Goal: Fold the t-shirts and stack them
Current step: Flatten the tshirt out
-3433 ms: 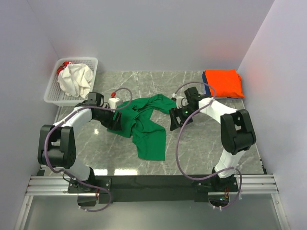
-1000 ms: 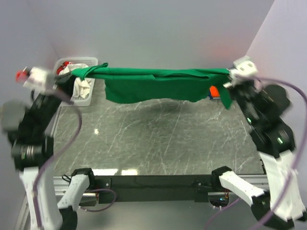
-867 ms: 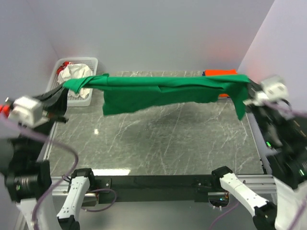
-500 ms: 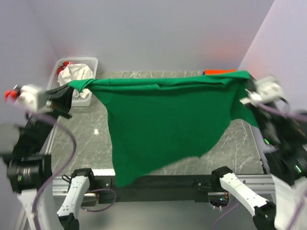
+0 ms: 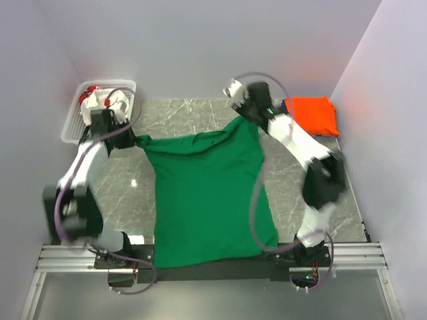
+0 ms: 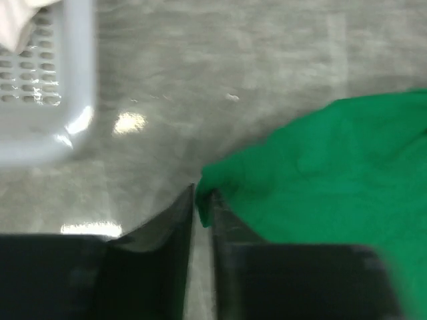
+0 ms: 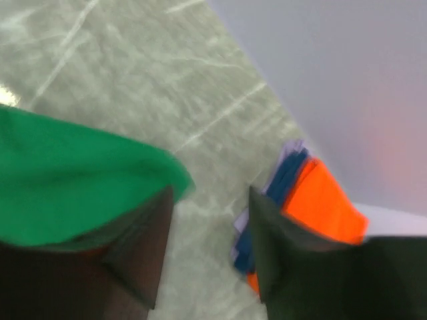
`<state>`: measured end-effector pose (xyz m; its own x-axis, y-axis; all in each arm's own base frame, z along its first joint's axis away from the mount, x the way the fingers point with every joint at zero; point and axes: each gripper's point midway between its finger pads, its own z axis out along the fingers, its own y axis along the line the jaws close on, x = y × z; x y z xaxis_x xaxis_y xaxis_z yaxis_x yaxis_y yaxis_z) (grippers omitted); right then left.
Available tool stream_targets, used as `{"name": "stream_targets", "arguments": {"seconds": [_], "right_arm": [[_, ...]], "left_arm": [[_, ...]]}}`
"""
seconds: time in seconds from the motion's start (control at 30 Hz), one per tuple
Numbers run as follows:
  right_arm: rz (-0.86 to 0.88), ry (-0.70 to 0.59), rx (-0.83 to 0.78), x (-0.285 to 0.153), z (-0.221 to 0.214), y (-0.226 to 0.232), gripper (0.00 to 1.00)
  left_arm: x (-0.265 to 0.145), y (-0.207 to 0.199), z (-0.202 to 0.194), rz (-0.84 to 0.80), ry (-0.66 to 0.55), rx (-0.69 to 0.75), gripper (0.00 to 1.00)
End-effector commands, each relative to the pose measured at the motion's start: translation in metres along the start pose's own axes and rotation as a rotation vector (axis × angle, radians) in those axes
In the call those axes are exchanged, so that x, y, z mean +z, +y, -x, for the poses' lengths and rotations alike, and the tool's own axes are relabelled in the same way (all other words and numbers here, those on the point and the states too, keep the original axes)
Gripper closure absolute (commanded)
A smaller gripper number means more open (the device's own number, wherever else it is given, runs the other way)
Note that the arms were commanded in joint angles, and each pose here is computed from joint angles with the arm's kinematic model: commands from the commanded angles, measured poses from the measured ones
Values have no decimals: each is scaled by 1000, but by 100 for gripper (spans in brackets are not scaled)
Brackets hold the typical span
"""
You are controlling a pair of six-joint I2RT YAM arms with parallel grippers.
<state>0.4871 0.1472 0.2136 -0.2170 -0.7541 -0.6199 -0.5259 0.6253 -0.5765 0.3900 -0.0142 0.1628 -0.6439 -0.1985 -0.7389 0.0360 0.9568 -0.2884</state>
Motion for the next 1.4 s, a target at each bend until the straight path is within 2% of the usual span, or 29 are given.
{"name": "stream_targets", "arguments": {"seconds": [0.0,0.03,0.07,0.1,0.17,0.2,0.23,0.27,0.3,0.33,0.47,0.57,0.67,0.7,0.9,1.13,1.2,1.3,1.37], "right_arm": [[-169,6,121,35,47,-72,41],[-128,60,170,55,35,-65,40],[-67,45,200,53,39,-65,40],[-24,92,224,36,33,-68,39],[29,94,289,10,34,-63,39],[132,159,293,3,14,-32,39],[165,119,322,-25,23,-27,39],[217,131,332,-34,17,-10,40],[330,213,335,-38,-11,32,43],[367,210,322,-56,-10,49,45],[648,429,275,-96,-72,152,59],[710,521,216,-113,-108,188,62],[739,589,187,-116,-132,205,66],[758,621,175,-115,-140,212,66],[736,712,84,-96,-168,222,70],[654,826,-51,-68,-202,215,73],[599,859,-104,-59,-214,206,73],[558,890,-88,-43,-221,186,75],[483,892,-76,-25,-221,154,75]], "left_arm": [[36,32,84,107,-93,-26,73],[43,42,74,127,-25,-61,69],[46,57,72,142,-6,-94,66],[43,57,76,119,-17,-98,55],[29,58,82,134,-67,-28,42],[24,55,82,126,-78,-7,41],[17,51,76,108,-84,32,41],[16,46,75,87,-93,62,41],[17,39,63,40,-70,112,43],[17,27,60,13,-62,185,44],[30,5,33,-20,15,348,46],[43,-9,16,-60,72,416,46],[56,-8,5,-62,118,461,47],[61,-19,3,-80,125,485,47],[94,-21,-13,-73,204,497,50],[123,4,-28,12,289,505,51],[125,8,-30,32,304,509,52],[128,17,-41,55,349,513,55],[128,26,-52,80,388,523,58]]}}
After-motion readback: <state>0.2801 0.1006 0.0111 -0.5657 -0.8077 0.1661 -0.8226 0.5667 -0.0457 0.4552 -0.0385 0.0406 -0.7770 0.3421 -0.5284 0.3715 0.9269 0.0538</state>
